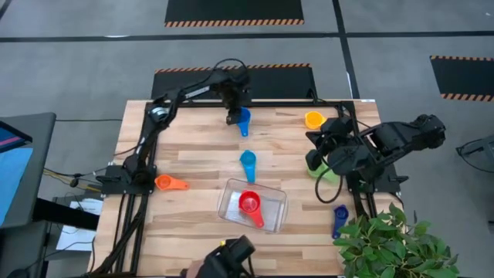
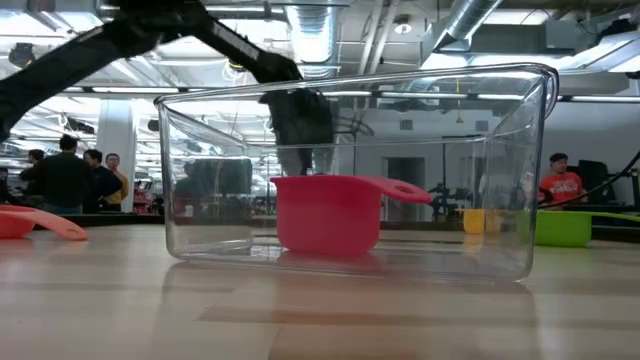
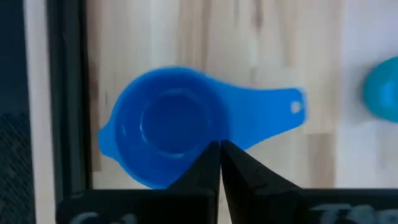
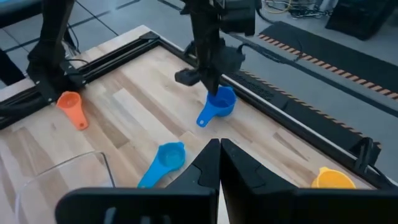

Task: Nest measuring cups in basket
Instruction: Stack the top light blue measuring cup on top of the red measuring cup into the transparent bin, then stack the yellow measuring cup on top of the light blue measuring cup into the transparent bin

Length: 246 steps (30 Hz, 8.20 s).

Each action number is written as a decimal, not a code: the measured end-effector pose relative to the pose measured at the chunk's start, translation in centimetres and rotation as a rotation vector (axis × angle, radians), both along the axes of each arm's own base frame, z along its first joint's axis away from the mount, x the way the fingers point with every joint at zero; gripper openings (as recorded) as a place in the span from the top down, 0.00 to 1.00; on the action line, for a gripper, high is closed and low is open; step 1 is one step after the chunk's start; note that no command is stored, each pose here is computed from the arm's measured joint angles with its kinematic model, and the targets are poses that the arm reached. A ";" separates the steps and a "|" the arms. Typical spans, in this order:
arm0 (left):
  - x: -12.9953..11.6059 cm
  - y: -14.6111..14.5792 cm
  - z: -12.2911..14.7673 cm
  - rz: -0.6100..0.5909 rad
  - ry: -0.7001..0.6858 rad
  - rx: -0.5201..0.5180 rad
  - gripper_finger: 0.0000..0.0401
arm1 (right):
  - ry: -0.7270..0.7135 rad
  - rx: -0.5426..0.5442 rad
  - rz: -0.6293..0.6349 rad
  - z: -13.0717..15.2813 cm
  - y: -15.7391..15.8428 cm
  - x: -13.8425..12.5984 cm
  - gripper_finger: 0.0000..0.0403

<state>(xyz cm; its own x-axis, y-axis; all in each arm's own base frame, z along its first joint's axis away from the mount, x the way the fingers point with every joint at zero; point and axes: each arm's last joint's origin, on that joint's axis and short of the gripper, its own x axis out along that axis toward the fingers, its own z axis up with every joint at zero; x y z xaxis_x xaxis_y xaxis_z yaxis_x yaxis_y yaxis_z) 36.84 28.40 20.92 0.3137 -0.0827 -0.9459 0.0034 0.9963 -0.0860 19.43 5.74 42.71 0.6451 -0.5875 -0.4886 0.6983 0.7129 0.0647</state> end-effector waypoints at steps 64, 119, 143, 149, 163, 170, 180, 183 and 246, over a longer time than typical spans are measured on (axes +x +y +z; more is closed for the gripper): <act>-4.1 -3.8 -6.2 0.100 0.394 -0.052 1.00 | 0.006 -0.037 0.167 0.0 3.3 -1.6 0.92; -18.5 -21.5 0.5 0.633 0.045 -0.001 0.64 | 0.089 -0.074 0.024 -0.8 1.4 -2.5 0.92; -14.1 -20.7 -5.4 0.577 0.173 -0.023 0.88 | 0.100 -0.063 0.001 -0.9 1.2 -3.0 0.93; -11.7 -19.9 -2.4 0.490 0.043 0.040 0.99 | 0.103 -0.064 0.003 -0.9 1.2 -3.0 0.95; -3.3 -22.5 17.1 -0.564 -0.445 0.508 1.00 | 0.114 -0.060 0.021 -0.9 1.4 -3.1 0.95; 2.6 -26.4 15.4 -0.726 -0.413 0.496 1.00 | 0.109 -0.051 0.056 -0.9 2.0 -3.2 0.95; 4.1 -33.7 9.4 -0.932 -0.061 0.393 1.00 | 0.053 0.000 0.079 -0.8 2.9 -3.4 0.96; 4.7 -35.0 9.0 -0.931 -0.106 0.388 1.00 | 0.052 0.005 0.093 -0.9 3.3 -3.3 0.95; 6.2 -35.7 9.2 -0.661 0.025 0.511 0.79 | 0.046 0.061 0.274 -0.9 6.1 -4.9 0.95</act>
